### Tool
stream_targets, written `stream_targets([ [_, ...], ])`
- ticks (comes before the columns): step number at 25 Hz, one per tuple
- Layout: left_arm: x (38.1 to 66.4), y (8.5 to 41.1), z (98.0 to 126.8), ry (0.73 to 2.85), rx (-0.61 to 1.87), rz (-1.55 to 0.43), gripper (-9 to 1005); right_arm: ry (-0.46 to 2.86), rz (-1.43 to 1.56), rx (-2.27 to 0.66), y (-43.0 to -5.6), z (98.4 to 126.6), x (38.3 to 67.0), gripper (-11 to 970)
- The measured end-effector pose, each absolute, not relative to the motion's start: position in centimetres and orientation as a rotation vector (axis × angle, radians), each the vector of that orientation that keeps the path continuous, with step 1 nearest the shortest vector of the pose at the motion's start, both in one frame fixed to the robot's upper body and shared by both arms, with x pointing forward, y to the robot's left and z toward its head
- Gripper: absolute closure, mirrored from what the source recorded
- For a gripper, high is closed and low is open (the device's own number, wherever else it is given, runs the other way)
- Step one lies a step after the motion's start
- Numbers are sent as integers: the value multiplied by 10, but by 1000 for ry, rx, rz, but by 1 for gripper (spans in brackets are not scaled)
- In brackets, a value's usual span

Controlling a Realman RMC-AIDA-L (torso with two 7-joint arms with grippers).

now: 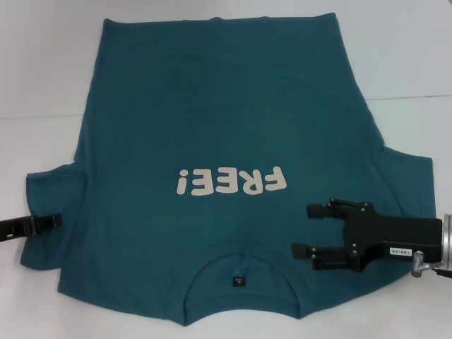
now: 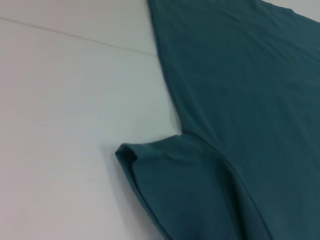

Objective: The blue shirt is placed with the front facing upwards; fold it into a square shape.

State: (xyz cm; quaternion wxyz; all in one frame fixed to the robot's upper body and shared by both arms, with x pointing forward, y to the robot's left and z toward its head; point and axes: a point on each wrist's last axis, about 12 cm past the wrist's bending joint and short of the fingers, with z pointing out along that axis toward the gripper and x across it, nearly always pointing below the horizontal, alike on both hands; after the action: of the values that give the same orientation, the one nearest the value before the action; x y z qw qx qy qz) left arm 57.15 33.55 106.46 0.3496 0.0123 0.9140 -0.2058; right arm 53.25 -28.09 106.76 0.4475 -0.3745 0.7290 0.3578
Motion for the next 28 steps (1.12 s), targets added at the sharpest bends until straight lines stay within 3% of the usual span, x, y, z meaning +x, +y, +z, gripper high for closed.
stream_targets([
  [9, 574, 331, 1066, 2360, 56, -538, 629, 1805, 886, -927, -281, 1067, 532, 18],
  [14, 575, 330, 1067, 2352, 72, -533, 864, 1805, 887, -926, -281, 1067, 532, 18],
  [20, 577, 330, 1069, 2346, 89, -523, 1001, 1804, 886, -925, -281, 1068, 532, 17],
  [28, 577, 329, 1068, 2344, 99, -522, 997, 1803, 884, -921, -281, 1068, 533, 17],
])
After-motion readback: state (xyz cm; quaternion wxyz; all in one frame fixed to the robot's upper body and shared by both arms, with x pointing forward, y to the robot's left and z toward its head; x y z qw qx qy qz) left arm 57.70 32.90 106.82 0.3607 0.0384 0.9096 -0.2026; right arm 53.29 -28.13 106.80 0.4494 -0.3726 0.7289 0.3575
